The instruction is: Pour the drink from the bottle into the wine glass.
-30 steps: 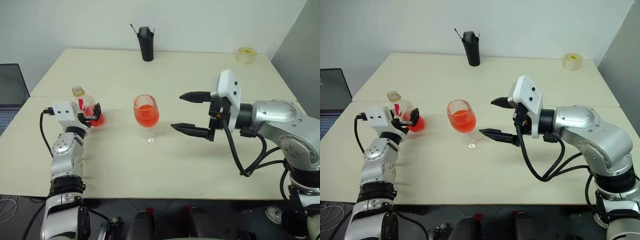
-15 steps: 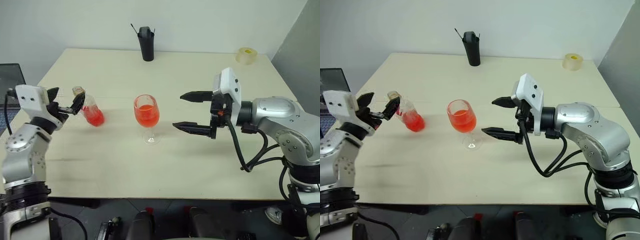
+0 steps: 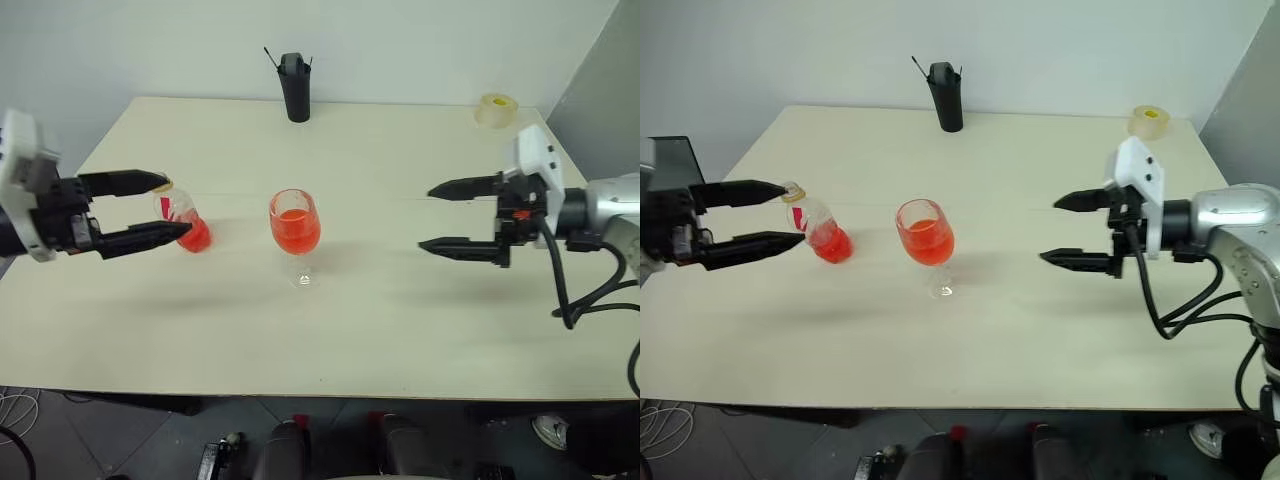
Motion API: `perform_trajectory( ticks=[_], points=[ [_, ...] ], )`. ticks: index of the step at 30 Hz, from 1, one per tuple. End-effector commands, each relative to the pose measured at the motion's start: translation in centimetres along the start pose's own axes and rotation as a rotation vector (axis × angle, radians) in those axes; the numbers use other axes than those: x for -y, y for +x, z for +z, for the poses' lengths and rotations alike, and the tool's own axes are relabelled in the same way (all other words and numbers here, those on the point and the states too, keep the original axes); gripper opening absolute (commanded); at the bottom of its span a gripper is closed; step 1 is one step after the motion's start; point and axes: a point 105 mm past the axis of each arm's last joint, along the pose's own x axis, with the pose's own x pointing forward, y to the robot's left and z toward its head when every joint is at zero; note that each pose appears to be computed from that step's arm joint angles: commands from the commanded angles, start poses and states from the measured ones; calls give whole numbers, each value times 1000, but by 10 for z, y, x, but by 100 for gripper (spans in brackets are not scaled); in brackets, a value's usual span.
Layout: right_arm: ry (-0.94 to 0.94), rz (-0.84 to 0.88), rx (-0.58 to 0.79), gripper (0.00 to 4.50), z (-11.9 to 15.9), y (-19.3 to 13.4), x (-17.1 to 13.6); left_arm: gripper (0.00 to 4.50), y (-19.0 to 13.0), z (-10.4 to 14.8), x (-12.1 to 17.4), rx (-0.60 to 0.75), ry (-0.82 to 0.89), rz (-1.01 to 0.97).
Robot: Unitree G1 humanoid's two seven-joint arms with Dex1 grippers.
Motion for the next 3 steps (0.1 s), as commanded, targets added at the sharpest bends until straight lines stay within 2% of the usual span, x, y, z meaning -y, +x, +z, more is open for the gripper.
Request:
perform_trajectory(
  ticks=[1,3],
  points=[
    [-20,-28,57,450,12,-19,8,446,-8,12,-2,32,3,-30],
    [-25,-37,39,450,8,-21,11,446,-8,13,0,44,-20,-67]
  ],
)
